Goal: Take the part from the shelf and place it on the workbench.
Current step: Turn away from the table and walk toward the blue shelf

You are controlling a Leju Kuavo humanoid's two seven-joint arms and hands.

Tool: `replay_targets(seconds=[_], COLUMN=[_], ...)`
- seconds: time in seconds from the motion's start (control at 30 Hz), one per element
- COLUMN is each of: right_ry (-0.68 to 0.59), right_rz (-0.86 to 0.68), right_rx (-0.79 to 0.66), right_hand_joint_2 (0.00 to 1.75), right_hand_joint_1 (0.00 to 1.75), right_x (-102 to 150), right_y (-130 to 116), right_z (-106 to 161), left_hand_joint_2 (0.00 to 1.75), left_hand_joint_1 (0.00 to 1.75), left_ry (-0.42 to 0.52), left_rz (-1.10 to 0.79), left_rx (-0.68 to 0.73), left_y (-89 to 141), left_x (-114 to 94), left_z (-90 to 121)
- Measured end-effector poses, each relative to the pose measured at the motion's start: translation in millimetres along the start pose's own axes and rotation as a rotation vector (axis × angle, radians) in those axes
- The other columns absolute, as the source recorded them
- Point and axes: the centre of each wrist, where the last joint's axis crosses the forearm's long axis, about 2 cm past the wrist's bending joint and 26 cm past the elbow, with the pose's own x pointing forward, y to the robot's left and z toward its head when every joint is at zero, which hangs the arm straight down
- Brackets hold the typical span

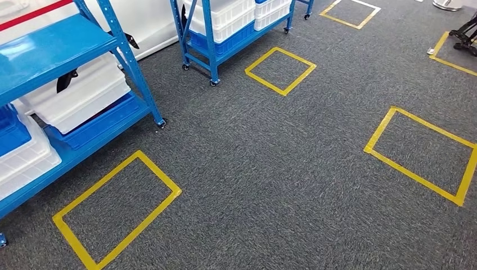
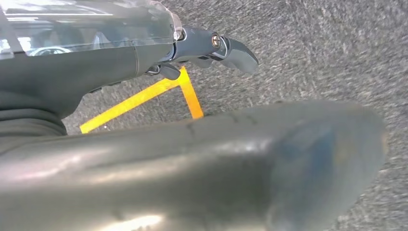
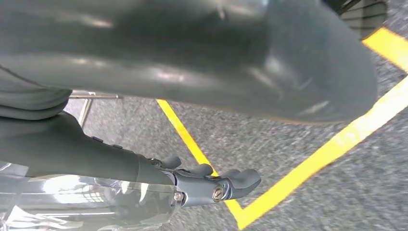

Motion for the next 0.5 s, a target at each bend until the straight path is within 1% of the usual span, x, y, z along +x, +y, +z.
replay_targets(seconds=[0.17,0.5], right_ry=[-0.024,-0.008], right_rz=[0.012,0.03], right_rx=[0.0,-0.002], right_hand_joint_2=[0.0,0.0], right_hand_joint_1=[0.0,0.0], right_x=[6.5,4.1], right_y=[1.2,-1.0], right_z=[-1.5,-3.0], left_hand_joint_2=[0.0,0.0], left_hand_joint_1=[0.0,0.0], left_ry=[0.001,-0.002], left_rz=[-0.002,-0.014], left_rx=[-0.002,-0.006], left_y=[4.4,5.5], left_x=[0.6,5.0], left_z=[-0.5,-2.2])
